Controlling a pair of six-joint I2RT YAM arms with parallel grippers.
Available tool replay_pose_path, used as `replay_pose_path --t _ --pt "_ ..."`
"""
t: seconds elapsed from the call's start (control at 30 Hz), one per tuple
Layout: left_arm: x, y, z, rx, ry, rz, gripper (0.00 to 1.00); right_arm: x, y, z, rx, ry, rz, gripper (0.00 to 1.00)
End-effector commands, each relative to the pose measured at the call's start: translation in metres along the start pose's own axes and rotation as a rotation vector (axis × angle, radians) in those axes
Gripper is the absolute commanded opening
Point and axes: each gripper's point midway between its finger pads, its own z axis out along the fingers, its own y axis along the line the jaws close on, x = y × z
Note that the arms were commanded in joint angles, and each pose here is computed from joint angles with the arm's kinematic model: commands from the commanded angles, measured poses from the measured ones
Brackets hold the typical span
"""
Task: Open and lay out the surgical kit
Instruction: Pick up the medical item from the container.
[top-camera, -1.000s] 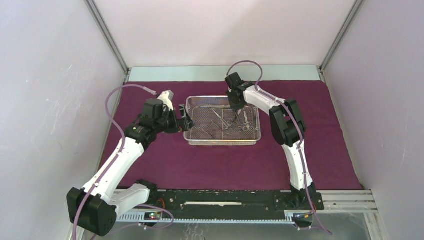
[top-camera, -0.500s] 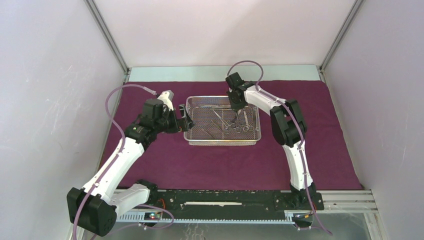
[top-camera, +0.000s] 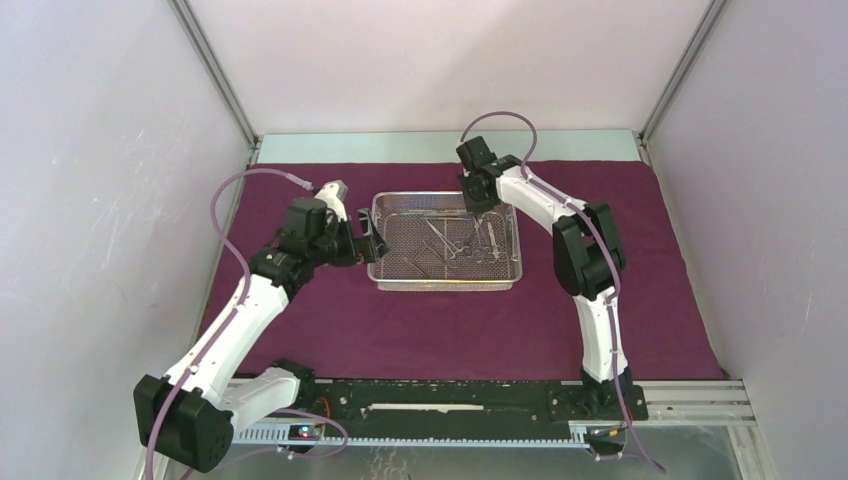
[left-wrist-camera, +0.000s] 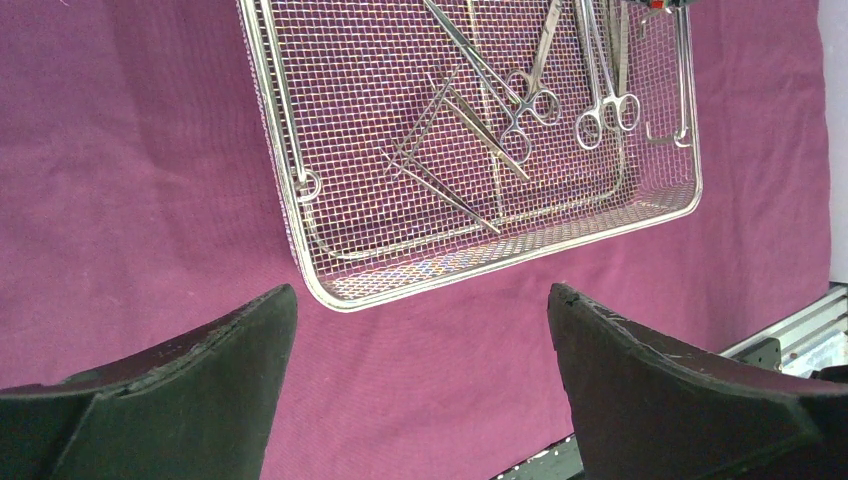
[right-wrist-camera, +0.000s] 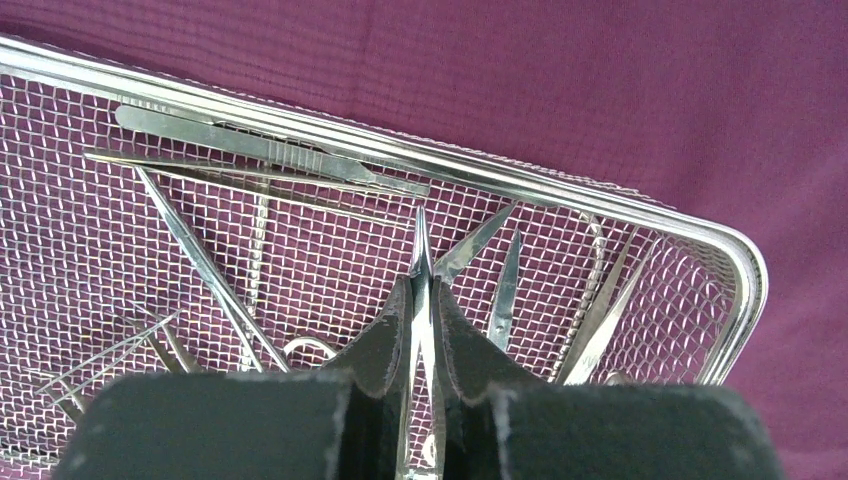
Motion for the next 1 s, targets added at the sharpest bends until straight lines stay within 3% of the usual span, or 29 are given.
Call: replay_pose_path --t 0.0,0.6,0.97 --pt "-0.001 0.005 0.002 -0.011 -0.009 0.009 1.0 -0.024 0.002 -0.037 -0.01 -0.075 0.046 0.0" --pt "0.0 0.004 0.003 -0.005 0.0 -0.002 1.0 -0.044 -0.001 -0.088 -0.013 -0.121 0.058 0.0" --pt "0.002 0.001 0.004 0.014 0.011 -0.008 1.0 -0.038 -0.049 -0.119 0.043 -0.137 0.053 0.0"
